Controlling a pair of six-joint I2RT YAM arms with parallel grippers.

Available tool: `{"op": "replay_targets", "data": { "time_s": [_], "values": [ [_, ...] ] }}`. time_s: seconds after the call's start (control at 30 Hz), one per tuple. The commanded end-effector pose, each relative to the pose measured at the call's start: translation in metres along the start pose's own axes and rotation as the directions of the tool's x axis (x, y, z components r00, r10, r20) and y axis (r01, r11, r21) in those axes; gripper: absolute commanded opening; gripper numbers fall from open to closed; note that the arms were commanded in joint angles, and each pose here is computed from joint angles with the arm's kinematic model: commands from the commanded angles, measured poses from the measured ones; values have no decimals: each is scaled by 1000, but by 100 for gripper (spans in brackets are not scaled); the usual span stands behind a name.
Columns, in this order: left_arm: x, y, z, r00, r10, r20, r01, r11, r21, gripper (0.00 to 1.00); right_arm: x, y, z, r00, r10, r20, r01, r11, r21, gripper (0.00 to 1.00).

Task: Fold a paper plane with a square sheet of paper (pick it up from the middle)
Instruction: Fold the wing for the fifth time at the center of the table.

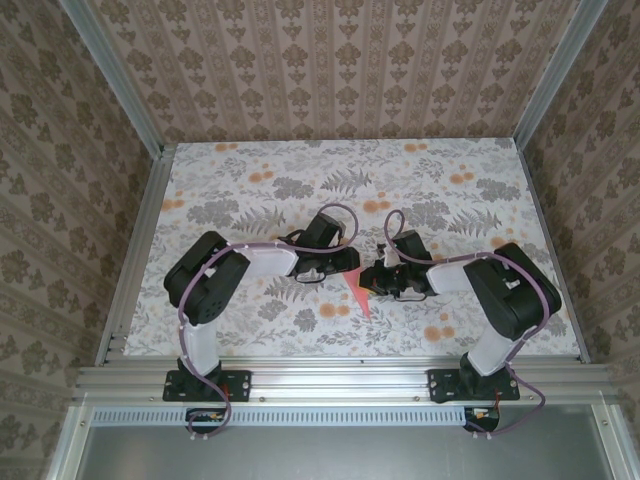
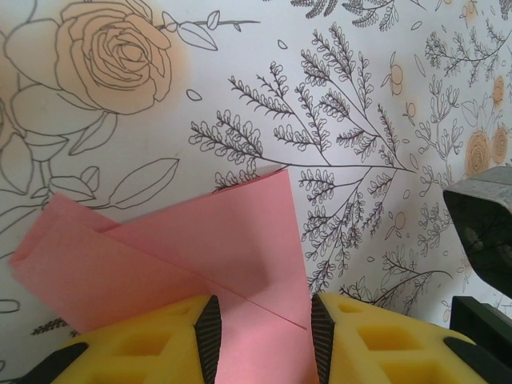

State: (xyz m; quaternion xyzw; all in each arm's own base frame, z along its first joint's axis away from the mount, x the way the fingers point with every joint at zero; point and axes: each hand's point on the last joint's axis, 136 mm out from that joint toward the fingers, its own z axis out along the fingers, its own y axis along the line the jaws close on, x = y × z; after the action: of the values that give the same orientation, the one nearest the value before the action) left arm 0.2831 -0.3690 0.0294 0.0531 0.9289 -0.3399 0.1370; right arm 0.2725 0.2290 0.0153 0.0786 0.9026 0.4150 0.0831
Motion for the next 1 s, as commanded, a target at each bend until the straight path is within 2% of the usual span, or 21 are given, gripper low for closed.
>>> {"op": "replay_targets", "data": {
  "time_s": [0.0, 0.33, 0.63, 0.97],
  "values": [
    [31, 41, 8, 994, -62, -88, 50, 990, -130, 39, 4, -13, -7, 1000, 15, -2, -15, 995, 95, 13],
    [30, 40, 9, 994, -57, -92, 45, 990, -131, 38, -2, 20, -29, 997, -62, 38, 60, 996, 68, 16],
    [26, 35, 8, 995, -48, -85, 38, 992, -122, 38, -3, 29, -45, 991, -109, 74, 103, 991, 80, 17],
    [25, 33, 6, 996, -44, -78, 35, 992, -121, 38, 6, 31, -39, 995, -94, 12, 94, 995, 47, 13]
  ]
}}
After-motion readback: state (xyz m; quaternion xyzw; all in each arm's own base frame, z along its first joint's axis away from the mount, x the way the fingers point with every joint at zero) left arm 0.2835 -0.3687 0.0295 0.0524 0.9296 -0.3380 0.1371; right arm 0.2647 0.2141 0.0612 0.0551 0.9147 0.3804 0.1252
